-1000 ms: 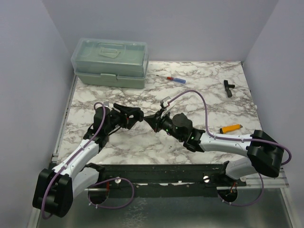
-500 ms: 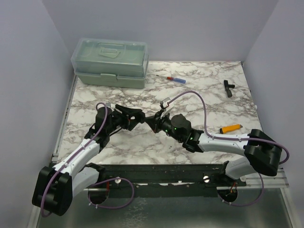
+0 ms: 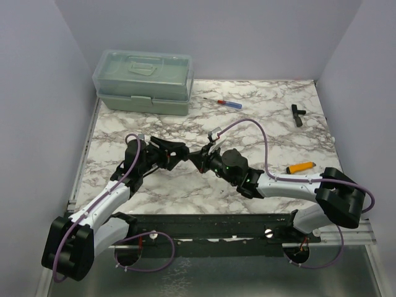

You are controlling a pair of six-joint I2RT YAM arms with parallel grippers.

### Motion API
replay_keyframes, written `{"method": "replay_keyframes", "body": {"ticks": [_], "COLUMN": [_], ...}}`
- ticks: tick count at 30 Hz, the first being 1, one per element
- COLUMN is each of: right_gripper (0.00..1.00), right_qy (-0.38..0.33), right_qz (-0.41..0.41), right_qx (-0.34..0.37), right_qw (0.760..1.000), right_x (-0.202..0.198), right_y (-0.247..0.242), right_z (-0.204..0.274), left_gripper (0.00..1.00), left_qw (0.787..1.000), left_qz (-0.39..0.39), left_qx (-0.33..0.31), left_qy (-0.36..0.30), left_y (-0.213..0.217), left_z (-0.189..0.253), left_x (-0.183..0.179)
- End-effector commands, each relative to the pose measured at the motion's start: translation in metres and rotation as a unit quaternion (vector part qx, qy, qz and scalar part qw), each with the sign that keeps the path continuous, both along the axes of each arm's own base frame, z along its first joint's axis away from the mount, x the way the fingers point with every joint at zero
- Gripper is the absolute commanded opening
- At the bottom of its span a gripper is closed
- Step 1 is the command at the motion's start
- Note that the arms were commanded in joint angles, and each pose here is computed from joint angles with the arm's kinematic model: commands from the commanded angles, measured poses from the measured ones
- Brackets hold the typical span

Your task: Unlock with the key

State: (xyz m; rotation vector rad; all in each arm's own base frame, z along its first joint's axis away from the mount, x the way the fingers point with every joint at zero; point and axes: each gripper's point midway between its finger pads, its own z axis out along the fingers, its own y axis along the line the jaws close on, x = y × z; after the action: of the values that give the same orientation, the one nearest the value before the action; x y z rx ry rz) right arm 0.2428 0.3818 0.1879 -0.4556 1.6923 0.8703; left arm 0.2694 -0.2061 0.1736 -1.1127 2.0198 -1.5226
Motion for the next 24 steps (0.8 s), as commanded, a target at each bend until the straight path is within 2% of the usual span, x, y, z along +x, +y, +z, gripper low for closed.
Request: {"method": "replay_keyframes", "body": {"ticks": [1,7,11,24], "right_gripper": [0.01,0.01,0.01,0.01], "right_qy": [-0.004,0.008,0.035,0.092], "right_qz": [-0.007,-0.021,-0.018,0.037], "right_qx": [0.033,0.058,0.099,0.173], "right_qw": [0.999,0.998,0.994,0.980], "right_x": [0.004,0.009,0.015,0.009], "right_y": [0.009,0.011,0.008,0.013], "right_z": [0.010,0.011,0.016,0.036], "left_gripper": [0.00,0.00,0.00,0.00], "left_qw": [0.995,0.993,0.992,0.985], "left_qz": [-0.075,-0.080,-0.084,-0.105], "left_qx": [-0.046,-0.048,-0.046,-0.036], "left_qy": [-0.054,-0.069,-0.082,-0.130], "left_y": [-0.022,-0.023,-0.024,-0.034], "left_z": [0.041,0.049,0.053,0.069], "left_x": [-0.019,-0.023,-0.026,-0.033]}}
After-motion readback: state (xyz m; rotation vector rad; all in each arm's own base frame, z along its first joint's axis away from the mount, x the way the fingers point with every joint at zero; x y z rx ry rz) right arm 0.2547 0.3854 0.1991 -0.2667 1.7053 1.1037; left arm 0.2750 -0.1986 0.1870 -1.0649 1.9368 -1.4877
